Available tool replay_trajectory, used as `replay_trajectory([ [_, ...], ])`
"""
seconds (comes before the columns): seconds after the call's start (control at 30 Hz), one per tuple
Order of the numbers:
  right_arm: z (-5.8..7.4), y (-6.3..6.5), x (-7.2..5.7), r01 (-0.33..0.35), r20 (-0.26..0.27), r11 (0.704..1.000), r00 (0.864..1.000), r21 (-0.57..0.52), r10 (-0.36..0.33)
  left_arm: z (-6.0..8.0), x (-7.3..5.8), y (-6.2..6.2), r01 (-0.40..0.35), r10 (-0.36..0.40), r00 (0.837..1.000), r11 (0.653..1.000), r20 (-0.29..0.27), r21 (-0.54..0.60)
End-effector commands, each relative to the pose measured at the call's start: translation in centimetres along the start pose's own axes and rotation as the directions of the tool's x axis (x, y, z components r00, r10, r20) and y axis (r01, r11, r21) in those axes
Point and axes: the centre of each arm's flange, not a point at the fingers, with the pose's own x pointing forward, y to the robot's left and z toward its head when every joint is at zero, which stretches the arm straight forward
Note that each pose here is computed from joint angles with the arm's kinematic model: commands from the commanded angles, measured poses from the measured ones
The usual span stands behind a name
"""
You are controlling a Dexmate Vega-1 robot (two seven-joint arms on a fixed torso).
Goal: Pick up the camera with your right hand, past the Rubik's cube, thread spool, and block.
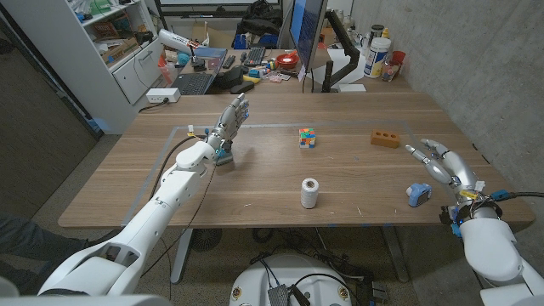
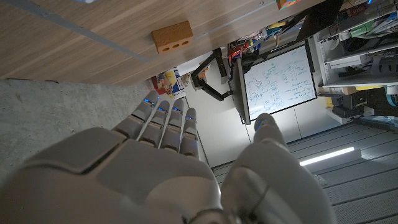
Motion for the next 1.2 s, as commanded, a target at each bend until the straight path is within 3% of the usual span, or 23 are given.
replay_trajectory([
  [0.03, 0.08, 0.03, -0.44, 0.006, -0.012, 0.999, 1.0, -0.044, -0.006, -0.1, 0.08, -0.17, 0.001, -0.001, 1.0, 1.0, -0.005, 0.002],
  [1.2, 0.38, -0.16, -0.7, 0.016, -0.012, 0.971, 1.0, -0.238, -0.02, 0.12, 0.22, -0.91, 0.005, -0.005, 1.0, 1.0, -0.005, 0.01],
])
